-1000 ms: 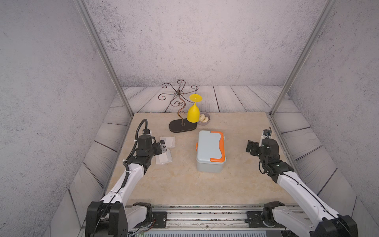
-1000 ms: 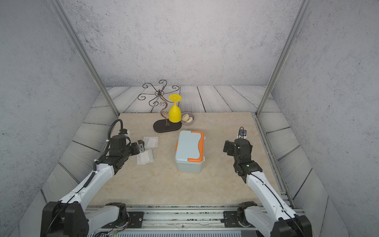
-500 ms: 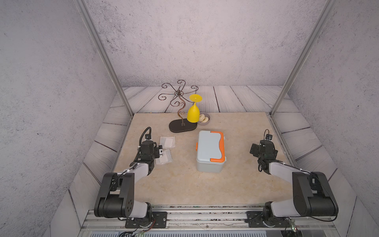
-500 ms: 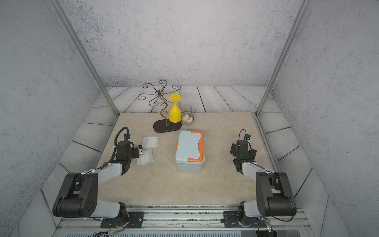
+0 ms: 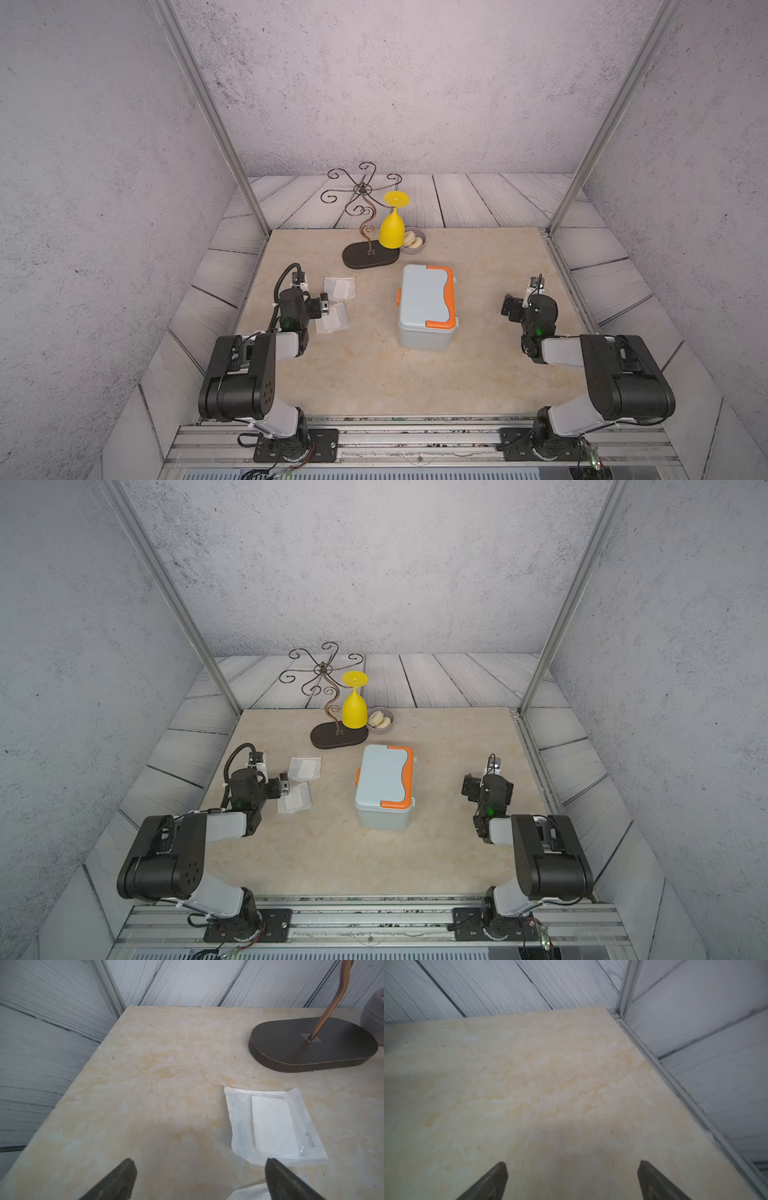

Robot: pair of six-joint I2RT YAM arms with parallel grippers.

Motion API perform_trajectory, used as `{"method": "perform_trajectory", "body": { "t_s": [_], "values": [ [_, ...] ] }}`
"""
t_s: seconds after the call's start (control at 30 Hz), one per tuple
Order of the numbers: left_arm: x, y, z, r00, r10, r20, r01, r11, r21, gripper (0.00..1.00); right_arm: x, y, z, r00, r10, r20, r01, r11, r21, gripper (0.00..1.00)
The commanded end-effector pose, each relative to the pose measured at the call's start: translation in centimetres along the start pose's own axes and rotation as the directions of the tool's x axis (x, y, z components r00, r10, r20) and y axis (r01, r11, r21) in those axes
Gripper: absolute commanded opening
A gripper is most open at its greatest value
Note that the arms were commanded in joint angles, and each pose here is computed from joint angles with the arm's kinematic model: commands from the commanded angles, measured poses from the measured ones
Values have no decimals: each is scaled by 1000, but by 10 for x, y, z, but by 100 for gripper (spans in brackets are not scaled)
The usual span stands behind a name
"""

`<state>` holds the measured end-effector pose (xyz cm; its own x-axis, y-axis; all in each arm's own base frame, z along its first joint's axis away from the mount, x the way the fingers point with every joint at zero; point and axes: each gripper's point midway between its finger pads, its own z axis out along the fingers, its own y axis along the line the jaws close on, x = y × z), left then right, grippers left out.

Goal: Open first aid kits and take out gauze
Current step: Reset both arms

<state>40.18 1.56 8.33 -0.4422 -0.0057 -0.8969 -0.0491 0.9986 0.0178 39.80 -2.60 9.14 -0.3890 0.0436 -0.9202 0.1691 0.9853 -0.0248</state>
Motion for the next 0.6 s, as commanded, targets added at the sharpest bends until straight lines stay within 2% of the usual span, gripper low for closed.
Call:
{"method": "perform_trajectory", "body": {
  "t_s": [0.0,0.3,0.37,0.57],
  "values": [
    [-15,0,0,999,17,49,-17,1000,13,100,4,11,4,998,-42,-38,40,997,-62,99],
    [-15,-2,-2,998,32,53,-31,999,-12,100,3,12,3,999,-44,-28,42,997,-66,99],
    [-15,-1,-1,998,35,52,-33,999,-31,100,3,28,1,996,-83,-21,79,984,-157,99],
    [-15,0,-1,998,31,50,-30,999,-33,100,5,40,-12,994,-103,40,110,966,-236,99]
  ]
}}
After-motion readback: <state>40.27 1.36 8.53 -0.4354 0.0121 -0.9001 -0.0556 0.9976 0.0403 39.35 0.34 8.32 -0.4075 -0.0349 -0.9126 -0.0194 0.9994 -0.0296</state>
